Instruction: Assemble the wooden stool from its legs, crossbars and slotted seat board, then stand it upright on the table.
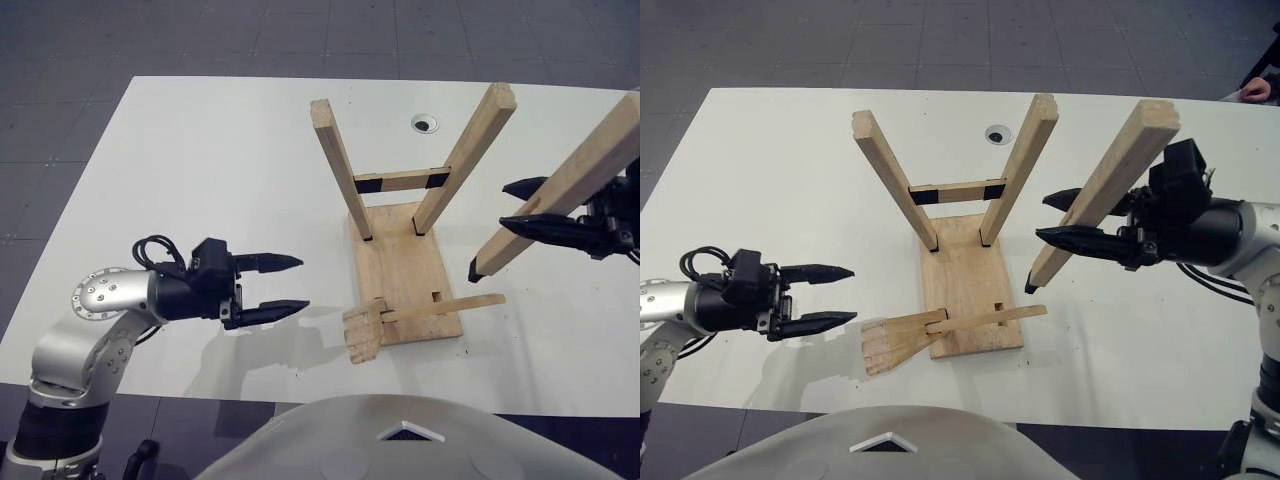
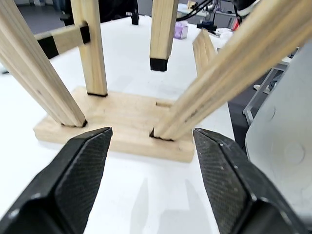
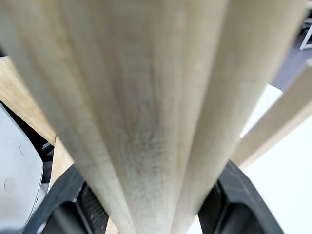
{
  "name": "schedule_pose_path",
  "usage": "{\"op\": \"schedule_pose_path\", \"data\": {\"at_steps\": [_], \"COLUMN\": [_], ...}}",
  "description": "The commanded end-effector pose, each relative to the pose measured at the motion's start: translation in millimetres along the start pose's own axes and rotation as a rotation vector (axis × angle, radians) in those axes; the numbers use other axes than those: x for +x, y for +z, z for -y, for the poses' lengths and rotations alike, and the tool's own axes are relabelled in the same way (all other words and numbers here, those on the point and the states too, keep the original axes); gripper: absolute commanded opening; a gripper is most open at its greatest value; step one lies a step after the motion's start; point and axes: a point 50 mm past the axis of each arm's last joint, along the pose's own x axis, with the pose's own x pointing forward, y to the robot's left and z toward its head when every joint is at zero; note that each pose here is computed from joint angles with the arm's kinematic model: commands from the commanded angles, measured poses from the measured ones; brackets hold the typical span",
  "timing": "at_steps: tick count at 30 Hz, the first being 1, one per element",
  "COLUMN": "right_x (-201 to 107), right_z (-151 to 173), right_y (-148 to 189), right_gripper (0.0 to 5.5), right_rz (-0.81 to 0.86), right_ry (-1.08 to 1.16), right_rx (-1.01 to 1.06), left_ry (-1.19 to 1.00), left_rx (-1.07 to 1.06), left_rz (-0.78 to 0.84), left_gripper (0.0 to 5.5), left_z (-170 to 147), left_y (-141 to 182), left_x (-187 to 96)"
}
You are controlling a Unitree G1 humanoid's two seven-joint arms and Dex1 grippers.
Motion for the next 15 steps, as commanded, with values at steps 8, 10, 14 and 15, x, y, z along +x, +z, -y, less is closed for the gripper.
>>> {"op": "schedule_pose_path", "data": {"at_steps": [8,10,14,15], "right_x": [-2.6,1.2,9.6,11.3], "right_z": [-34.3,-33.9,-34.7,-35.2], "right_y": [-36.6,-44.0,-54.8,-55.9], "right_gripper": [2.03,2.03,2.03,2.03], "right_rz": [-0.078,-0.083,-0.048,-0.04], "right_ry": [0.1,0.081,0.134,0.143], "right_rx": [-0.134,-0.184,-0.272,-0.28], "left_ry": [-0.036,-0.042,-0.027,-0.029], "left_rx": [-0.064,-0.082,-0.107,-0.114], "left_rz": [-0.092,-0.09,-0.081,-0.078], "left_gripper": [3.08,3.08,3.08,3.08], "left_z": [37.9,43.4,47.2,48.3], "left_y": [-28.1,-31.6,-36.5,-36.9], "left_x": [31.7,37.2,45.7,47.1]}}
